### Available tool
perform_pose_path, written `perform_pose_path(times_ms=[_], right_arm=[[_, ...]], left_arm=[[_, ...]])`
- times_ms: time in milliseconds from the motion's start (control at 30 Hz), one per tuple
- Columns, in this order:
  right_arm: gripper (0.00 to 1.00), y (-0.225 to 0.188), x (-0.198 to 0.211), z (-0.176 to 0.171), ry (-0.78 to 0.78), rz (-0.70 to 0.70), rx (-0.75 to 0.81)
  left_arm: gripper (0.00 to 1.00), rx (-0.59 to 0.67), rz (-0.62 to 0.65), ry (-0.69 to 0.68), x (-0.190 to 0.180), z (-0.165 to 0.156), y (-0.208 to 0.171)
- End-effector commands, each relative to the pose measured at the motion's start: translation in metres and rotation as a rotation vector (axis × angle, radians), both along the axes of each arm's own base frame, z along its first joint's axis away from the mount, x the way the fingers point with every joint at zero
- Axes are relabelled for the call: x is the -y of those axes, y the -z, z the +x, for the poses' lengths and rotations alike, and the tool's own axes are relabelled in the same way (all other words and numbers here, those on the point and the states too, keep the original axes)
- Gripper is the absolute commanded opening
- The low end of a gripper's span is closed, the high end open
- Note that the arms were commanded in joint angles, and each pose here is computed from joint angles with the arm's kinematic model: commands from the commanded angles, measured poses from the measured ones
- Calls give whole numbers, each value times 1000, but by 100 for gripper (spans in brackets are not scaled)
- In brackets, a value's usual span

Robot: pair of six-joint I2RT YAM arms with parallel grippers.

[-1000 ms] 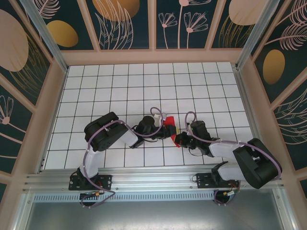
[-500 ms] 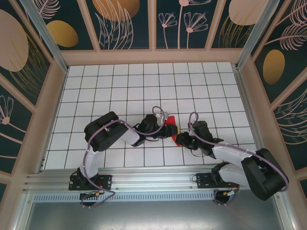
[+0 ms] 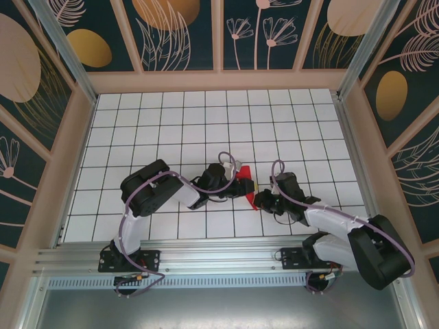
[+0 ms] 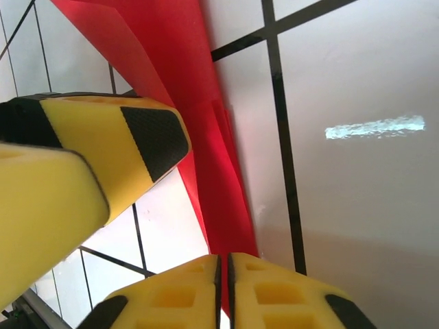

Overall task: Fold a paper plane with a square sheet of paper (pick it up from the middle)
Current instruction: Fold the wing for the fifth time at the center of the table.

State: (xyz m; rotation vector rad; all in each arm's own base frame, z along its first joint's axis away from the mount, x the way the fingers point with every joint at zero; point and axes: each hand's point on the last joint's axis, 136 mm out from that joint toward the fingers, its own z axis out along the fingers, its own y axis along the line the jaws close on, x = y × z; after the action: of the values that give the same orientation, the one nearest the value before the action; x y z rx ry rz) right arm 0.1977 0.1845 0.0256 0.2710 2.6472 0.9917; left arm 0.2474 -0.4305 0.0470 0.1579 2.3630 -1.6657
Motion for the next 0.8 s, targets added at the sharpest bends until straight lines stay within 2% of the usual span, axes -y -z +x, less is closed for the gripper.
perform_pose_path(times_ms=[0, 133, 267, 400, 567, 767], right_arm=[[10, 9, 8, -2, 13, -52, -32], [10, 12, 13, -3, 26, -76, -36], [12, -4, 10, 4, 23, -58, 14], [20, -21, 7, 7, 9, -36, 67], [37, -29, -9, 3, -56, 50, 78], [37, -14, -2, 7, -34, -23, 49]], left_arm=[[49, -59, 122, -16, -14, -2, 42], [49, -62, 125, -14, -14, -2, 44], [49, -64, 126, -11, -13, -2, 44], [49, -65, 126, -10, -13, -2, 44], [49, -66, 126, -6, -13, -3, 44], [48, -66, 124, -3, -12, -3, 44]])
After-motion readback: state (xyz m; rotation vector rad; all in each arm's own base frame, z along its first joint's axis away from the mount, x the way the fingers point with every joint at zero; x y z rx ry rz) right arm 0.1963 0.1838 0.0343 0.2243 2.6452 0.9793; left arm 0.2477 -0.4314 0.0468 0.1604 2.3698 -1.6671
